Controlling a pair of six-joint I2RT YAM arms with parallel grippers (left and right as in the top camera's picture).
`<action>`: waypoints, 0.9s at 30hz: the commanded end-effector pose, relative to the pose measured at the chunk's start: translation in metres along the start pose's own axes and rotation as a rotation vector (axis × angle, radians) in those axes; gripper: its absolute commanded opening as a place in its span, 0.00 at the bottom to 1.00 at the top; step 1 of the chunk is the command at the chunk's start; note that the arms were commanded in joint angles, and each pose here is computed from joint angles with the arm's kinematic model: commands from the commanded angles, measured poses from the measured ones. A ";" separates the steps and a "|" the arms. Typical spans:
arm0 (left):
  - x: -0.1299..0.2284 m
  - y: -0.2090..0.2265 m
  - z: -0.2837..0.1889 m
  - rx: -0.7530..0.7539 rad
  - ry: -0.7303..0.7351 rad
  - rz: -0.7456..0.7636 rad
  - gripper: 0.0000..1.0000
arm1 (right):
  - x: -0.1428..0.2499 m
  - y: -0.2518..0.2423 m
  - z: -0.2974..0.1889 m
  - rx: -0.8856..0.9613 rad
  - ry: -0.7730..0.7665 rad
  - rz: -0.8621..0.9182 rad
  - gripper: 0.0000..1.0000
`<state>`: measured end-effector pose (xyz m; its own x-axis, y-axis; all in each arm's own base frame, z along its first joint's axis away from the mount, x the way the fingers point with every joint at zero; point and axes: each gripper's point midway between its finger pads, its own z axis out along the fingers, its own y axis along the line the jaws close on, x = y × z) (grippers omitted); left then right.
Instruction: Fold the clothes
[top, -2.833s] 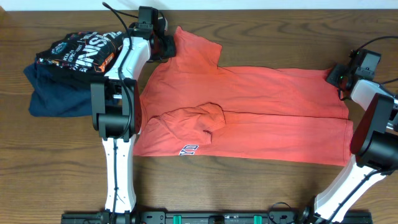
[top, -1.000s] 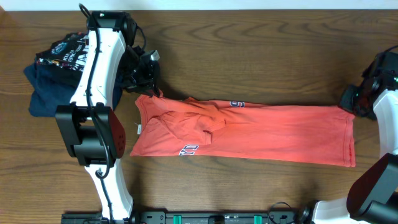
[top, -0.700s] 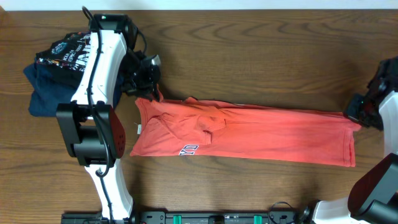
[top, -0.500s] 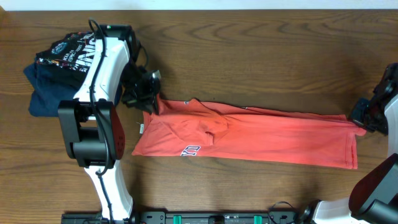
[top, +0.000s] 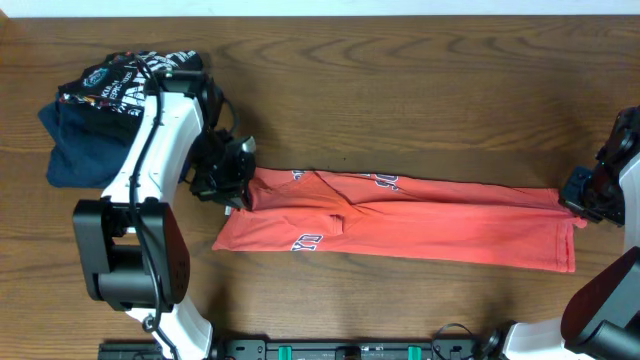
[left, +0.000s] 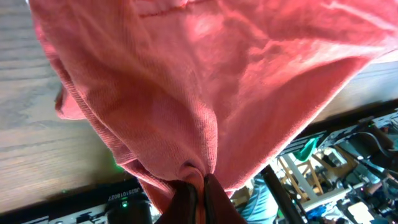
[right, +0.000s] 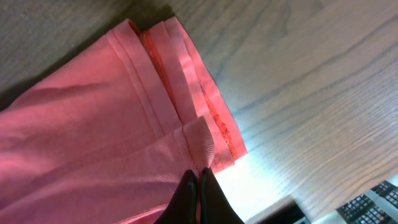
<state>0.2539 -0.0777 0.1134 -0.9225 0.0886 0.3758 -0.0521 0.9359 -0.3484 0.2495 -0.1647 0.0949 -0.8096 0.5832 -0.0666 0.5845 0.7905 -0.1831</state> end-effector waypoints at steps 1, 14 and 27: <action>0.005 0.004 0.008 -0.008 0.031 -0.021 0.06 | 0.002 -0.012 -0.004 0.048 -0.007 0.025 0.01; 0.006 0.006 0.013 -0.009 0.037 -0.022 0.08 | 0.011 -0.013 -0.004 0.056 0.028 0.017 0.01; 0.007 0.008 0.013 -0.020 0.041 -0.023 0.17 | 0.011 -0.013 -0.004 0.057 0.028 0.017 0.01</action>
<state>0.2462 -0.0760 0.1038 -0.9118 0.0837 0.4020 -0.0620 0.9397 -0.3363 0.2369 -0.1631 0.0956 -0.8103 0.5856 -0.0224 0.5759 0.7887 -0.2154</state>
